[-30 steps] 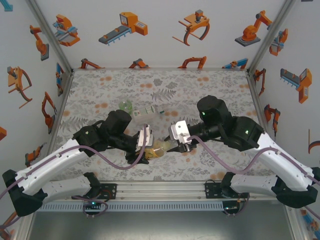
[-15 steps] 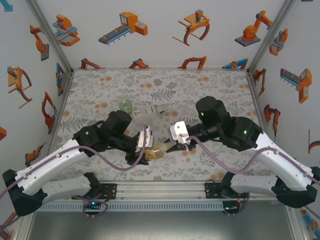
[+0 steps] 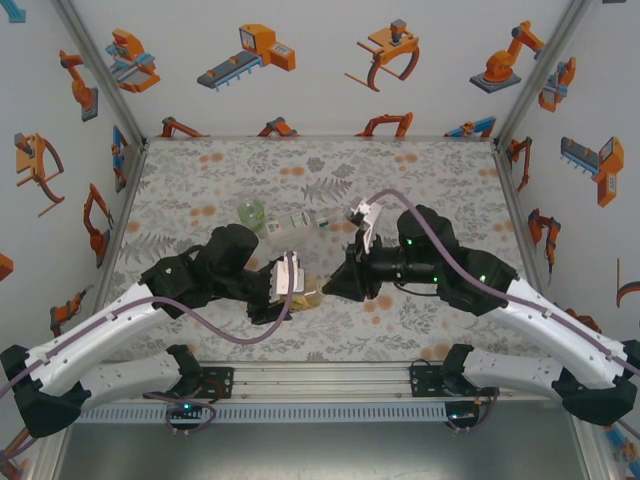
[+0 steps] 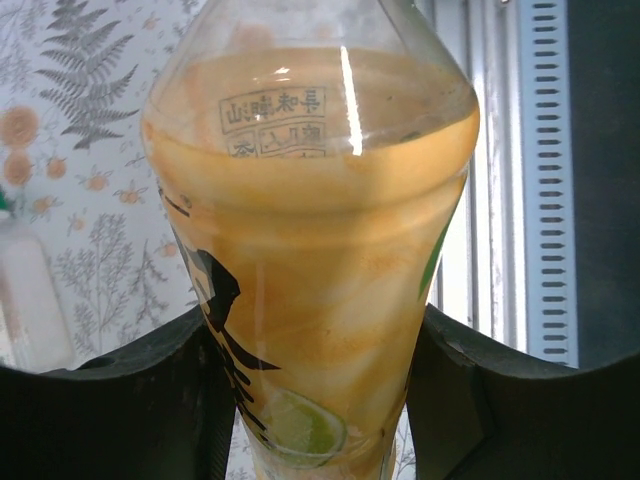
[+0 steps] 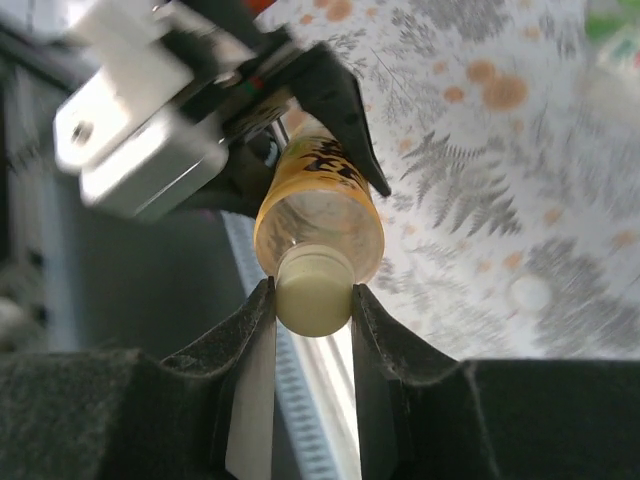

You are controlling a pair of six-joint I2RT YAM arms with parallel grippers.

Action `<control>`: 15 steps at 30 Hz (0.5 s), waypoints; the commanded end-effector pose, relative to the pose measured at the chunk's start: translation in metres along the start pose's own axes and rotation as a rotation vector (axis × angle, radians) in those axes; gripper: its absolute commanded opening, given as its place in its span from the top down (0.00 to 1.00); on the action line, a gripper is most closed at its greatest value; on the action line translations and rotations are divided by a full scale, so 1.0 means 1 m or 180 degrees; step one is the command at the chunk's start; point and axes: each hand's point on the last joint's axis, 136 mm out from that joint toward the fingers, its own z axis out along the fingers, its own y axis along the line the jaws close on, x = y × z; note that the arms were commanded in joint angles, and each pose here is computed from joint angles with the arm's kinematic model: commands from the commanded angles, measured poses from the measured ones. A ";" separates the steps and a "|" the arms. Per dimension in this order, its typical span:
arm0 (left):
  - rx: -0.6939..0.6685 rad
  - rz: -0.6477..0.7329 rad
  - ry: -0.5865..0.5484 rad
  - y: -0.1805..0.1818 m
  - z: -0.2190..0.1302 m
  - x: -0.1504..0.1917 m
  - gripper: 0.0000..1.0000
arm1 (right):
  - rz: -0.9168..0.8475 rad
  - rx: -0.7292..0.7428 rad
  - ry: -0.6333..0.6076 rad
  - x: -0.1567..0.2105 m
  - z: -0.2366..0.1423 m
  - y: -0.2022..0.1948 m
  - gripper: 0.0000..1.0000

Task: Screw on the bottle caps

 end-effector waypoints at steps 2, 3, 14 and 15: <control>-0.0273 0.0072 -0.0177 0.018 -0.003 -0.019 1.00 | 0.2103 0.0677 0.0050 0.019 0.006 -0.037 1.00; -0.0296 0.0065 -0.0152 0.020 -0.002 -0.017 1.00 | 0.2370 0.0703 0.0058 0.022 0.008 -0.039 1.00; -0.0286 0.0081 -0.0111 0.022 0.003 -0.016 1.00 | 0.3051 0.0907 -0.0007 0.031 0.006 -0.049 0.81; -0.0259 0.0094 -0.0126 0.021 0.003 -0.017 1.00 | 0.2869 0.0853 -0.0003 0.025 0.005 -0.045 0.70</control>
